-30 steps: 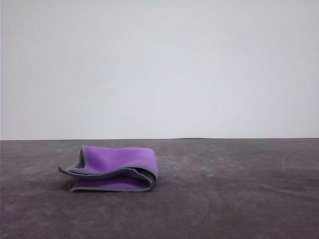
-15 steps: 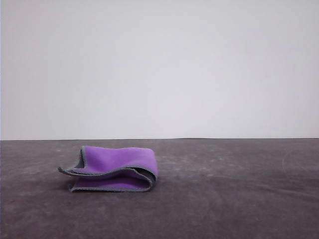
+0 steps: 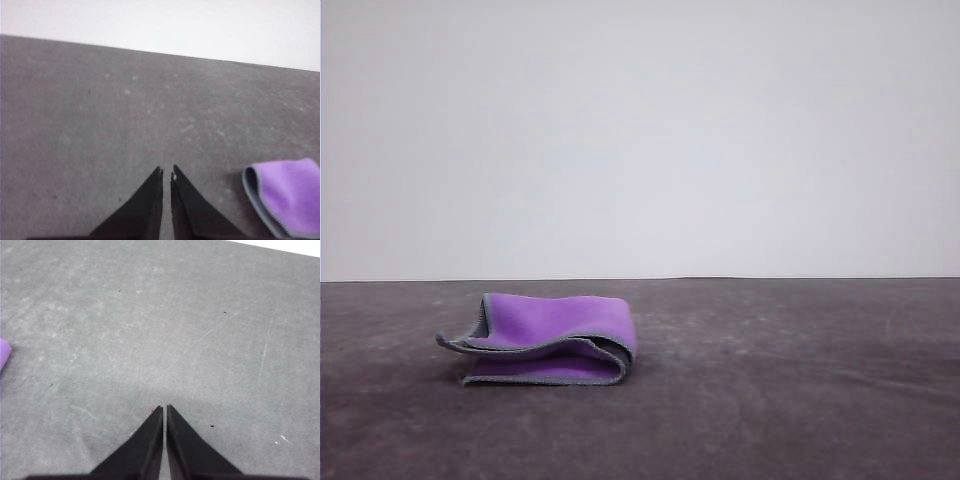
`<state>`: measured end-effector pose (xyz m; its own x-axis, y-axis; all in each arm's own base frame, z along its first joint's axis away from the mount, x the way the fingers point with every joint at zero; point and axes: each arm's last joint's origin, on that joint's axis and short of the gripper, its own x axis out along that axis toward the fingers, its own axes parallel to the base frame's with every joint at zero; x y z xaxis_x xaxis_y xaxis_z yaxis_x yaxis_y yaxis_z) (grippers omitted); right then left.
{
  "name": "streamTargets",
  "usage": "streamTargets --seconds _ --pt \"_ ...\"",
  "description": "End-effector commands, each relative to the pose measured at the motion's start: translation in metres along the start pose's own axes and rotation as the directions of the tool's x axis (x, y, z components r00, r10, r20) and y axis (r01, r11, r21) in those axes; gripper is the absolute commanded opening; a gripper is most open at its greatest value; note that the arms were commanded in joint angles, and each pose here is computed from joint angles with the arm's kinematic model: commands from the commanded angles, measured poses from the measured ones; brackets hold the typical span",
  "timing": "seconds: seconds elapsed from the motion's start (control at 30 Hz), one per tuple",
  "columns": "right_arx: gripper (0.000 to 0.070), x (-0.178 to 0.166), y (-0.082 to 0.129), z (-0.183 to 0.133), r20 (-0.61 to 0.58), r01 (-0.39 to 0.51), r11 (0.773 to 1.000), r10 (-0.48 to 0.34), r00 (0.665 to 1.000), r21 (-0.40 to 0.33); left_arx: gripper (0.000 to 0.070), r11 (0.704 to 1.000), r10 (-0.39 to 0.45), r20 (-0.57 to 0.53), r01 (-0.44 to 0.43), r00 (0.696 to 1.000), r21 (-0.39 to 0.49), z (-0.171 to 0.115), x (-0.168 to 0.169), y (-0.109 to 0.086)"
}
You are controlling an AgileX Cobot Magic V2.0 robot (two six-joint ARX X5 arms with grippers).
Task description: Fold clothes
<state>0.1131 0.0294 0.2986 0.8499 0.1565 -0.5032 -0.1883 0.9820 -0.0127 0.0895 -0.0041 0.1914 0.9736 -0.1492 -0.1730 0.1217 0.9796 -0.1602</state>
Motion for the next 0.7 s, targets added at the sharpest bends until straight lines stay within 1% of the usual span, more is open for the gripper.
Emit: streamTargets --seconds 0.0,0.07,0.27,0.37,0.53,0.67 --pt "0.0005 -0.001 0.000 0.003 0.014 -0.003 1.000 0.003 1.000 0.013 0.0016 1.000 0.000 0.035 0.001 0.999 -0.029 -0.006 0.001 0.001" --pt "0.0006 -0.001 0.000 0.003 0.014 -0.003 1.000 0.003 1.000 0.013 0.0016 1.000 0.000 0.041 0.001 0.999 -0.031 -0.015 0.002 0.003" --pt "0.0006 -0.001 0.000 0.003 0.017 -0.003 1.000 0.002 1.000 0.014 0.0016 0.999 0.031 -0.006 -0.031 1.000 -0.038 -0.038 0.012 0.008" --pt "0.0006 -0.001 0.000 0.004 0.023 -0.003 1.000 0.003 1.000 0.014 0.0016 0.999 0.032 0.031 -0.032 0.999 -0.023 -0.037 0.013 0.007" --pt "0.0005 -0.001 0.000 0.005 0.036 -0.004 1.000 0.003 0.999 0.015 0.0016 0.994 0.103 0.009 -0.103 0.995 -0.021 -0.040 0.013 0.008" --pt "0.0005 -0.001 0.000 0.005 0.037 -0.004 1.000 0.003 0.999 0.015 0.0016 0.994 0.110 0.011 -0.110 0.994 -0.002 -0.039 0.013 0.009"
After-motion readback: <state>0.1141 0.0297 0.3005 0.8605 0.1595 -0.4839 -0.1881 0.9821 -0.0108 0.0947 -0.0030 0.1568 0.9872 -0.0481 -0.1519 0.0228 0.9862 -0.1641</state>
